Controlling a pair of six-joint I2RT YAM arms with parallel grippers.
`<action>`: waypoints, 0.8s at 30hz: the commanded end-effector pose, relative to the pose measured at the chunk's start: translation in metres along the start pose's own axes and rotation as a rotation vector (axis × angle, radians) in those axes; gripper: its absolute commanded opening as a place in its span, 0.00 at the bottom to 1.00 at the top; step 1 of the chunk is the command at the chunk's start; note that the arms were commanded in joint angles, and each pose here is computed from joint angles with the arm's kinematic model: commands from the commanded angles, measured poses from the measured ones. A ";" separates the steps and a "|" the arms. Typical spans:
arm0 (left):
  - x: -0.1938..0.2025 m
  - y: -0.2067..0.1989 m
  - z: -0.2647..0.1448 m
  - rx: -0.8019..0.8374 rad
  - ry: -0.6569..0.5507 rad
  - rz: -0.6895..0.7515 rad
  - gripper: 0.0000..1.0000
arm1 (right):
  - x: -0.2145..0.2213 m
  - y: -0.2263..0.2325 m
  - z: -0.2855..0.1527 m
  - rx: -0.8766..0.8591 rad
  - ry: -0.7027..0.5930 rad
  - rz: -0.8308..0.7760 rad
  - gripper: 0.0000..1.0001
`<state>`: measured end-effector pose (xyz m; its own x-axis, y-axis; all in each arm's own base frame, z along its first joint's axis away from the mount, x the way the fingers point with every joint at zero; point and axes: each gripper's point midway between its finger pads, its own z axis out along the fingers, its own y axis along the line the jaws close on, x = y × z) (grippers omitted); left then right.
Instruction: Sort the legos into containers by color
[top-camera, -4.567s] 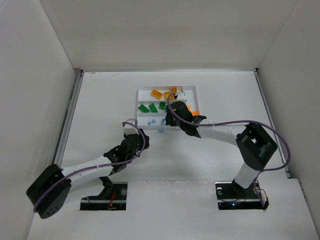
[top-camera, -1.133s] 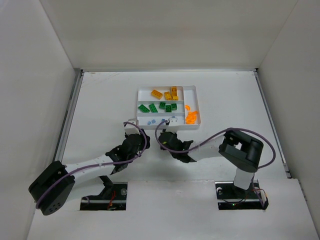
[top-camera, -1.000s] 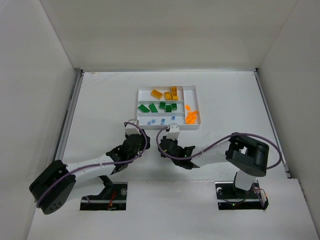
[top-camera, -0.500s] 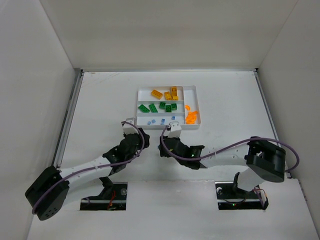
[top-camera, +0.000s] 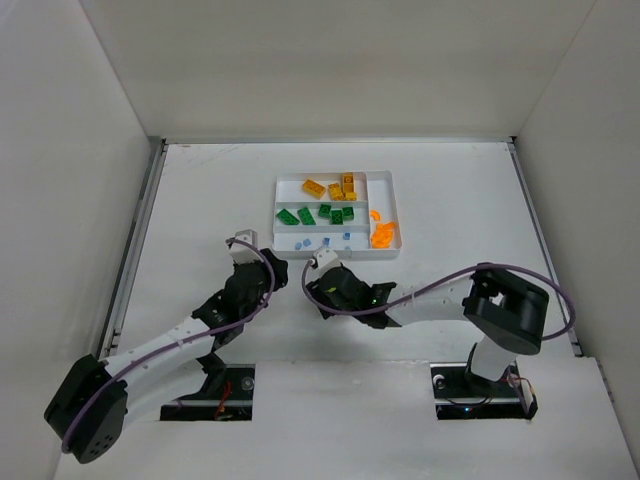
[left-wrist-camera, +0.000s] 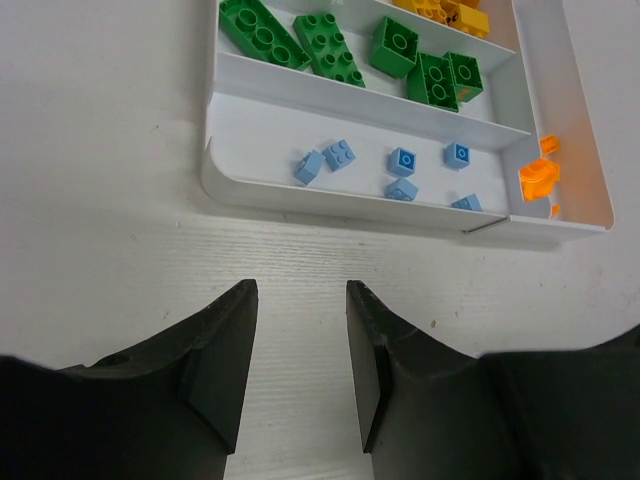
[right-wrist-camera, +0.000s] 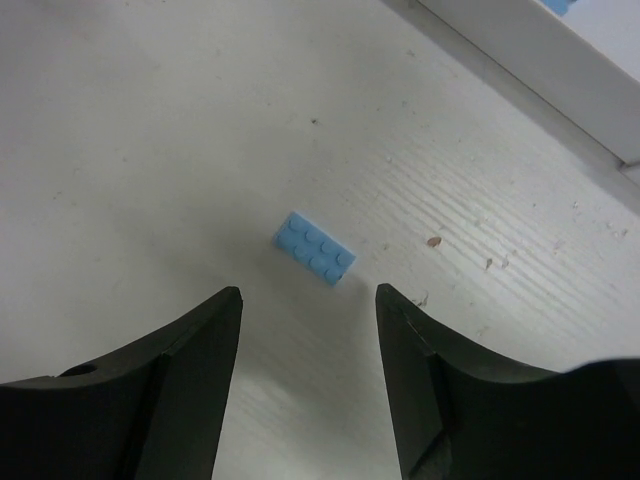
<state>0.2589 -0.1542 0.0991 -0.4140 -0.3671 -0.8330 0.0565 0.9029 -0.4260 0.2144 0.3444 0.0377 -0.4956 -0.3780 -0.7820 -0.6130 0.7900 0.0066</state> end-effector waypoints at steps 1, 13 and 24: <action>-0.005 0.000 -0.001 0.010 -0.013 0.008 0.38 | -0.023 0.003 0.013 -0.046 -0.041 -0.013 0.60; -0.009 0.007 -0.001 -0.004 -0.025 0.005 0.38 | -0.008 -0.002 0.033 -0.066 0.012 0.004 0.44; -0.010 0.010 -0.003 -0.009 -0.029 0.001 0.38 | 0.005 0.005 0.016 -0.007 0.024 0.060 0.36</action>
<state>0.2602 -0.1431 0.1028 -0.3996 -0.3756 -0.8362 0.0445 0.9032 -0.4270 0.2300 0.3582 0.0244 -0.5321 -0.3439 -0.7737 -0.6040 0.7946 0.0622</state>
